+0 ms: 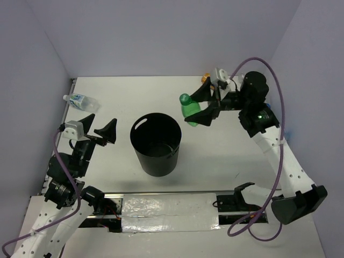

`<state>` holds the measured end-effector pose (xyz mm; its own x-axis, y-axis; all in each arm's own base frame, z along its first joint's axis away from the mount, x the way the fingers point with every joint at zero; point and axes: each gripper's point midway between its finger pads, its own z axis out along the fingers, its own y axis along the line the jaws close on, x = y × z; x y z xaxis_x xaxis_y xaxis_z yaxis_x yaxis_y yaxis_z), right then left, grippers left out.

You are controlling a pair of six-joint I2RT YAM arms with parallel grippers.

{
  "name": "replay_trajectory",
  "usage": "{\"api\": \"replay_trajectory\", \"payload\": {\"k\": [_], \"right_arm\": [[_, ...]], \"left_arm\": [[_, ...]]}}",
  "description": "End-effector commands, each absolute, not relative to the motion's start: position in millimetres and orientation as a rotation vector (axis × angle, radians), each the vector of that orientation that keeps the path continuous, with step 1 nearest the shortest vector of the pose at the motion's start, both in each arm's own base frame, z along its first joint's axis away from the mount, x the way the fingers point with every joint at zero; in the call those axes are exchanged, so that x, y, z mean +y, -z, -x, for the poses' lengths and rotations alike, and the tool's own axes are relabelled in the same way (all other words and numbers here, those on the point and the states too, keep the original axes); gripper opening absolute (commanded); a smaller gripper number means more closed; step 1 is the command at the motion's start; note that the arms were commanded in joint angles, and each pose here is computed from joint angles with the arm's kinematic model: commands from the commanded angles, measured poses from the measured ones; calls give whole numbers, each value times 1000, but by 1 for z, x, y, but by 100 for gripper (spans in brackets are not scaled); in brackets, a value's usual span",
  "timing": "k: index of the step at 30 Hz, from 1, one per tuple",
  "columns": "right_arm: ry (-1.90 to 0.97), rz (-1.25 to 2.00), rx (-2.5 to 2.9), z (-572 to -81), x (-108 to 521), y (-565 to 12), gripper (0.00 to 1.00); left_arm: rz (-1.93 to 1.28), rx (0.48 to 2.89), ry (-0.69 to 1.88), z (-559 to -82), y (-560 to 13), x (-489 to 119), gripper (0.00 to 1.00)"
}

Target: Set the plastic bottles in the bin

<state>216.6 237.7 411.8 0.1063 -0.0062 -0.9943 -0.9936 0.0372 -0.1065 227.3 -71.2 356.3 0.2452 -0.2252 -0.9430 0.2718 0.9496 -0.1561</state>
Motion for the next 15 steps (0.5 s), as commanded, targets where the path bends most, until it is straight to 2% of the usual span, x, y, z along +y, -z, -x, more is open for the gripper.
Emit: {"api": "replay_trajectory", "payload": {"k": [1, 4, 8, 10, 11, 13, 14, 15], "right_arm": [[-1297, 1193, 1075, -194, 270, -455, 32], [-1370, 1205, 1099, -188, 303, -446, 34], [-1343, 1132, 1219, -221, 328, -405, 43], [-1326, 1115, 1277, -232, 337, -380, 53], [-1313, 1128, 1309, -235, 343, -363, 67], [-1280, 1132, 1347, -242, 347, -352, 85], [-1253, 1140, 1359, -247, 349, -347, 99], [-1247, 1135, 1382, -248, 349, -351, 100]], "left_arm": [[-42, 1256, 328, -229, -368, -70, 99], [-40, 1269, 327, -232, -366, -70, 99], [-29, 1308, 324, -238, -359, -71, 99], [-18, 1334, 331, -242, -356, -72, 99], [-17, 1340, 333, -243, -356, -73, 99], [-5, 1371, 339, -249, -351, -75, 99], [2, 1374, 340, -250, -352, -74, 99], [9, 1385, 341, -253, -350, -74, 99]]}}
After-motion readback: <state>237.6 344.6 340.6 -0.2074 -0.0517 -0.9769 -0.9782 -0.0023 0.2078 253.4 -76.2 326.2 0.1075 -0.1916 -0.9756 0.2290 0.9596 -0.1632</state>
